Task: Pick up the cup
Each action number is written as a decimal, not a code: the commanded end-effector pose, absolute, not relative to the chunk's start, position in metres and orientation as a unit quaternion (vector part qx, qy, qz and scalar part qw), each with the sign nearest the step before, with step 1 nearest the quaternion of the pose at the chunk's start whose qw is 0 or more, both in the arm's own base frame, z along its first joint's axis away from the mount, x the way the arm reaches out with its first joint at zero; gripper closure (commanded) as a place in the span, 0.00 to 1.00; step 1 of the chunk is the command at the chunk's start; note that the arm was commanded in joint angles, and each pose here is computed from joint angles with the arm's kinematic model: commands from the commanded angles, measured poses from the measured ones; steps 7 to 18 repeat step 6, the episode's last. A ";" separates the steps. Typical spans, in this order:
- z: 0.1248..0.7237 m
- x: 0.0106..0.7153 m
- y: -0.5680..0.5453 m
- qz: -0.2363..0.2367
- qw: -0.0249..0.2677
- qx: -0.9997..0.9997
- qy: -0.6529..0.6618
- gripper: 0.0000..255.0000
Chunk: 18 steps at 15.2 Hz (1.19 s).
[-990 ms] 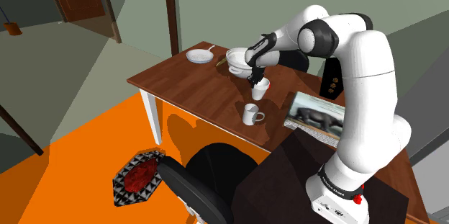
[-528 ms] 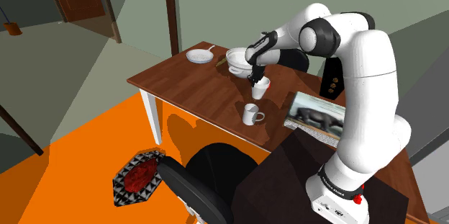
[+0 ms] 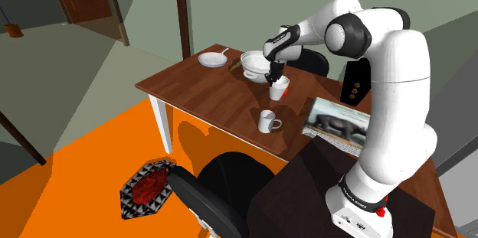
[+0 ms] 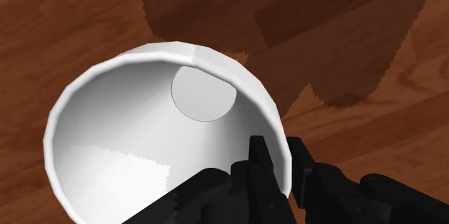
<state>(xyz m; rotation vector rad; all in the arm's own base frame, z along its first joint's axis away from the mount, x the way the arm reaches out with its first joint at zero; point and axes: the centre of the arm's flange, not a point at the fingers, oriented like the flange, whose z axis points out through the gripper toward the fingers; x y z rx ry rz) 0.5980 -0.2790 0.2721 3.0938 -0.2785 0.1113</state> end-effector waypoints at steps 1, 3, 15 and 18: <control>0.283 0.599 -0.279 0.036 0.017 0.995 -0.090 1.00; 0.293 0.599 -0.279 0.036 0.017 0.995 -0.090 1.00; 0.299 0.599 -0.279 0.036 0.017 0.995 -0.090 1.00; 0.299 0.599 -0.279 0.036 0.017 0.995 -0.090 1.00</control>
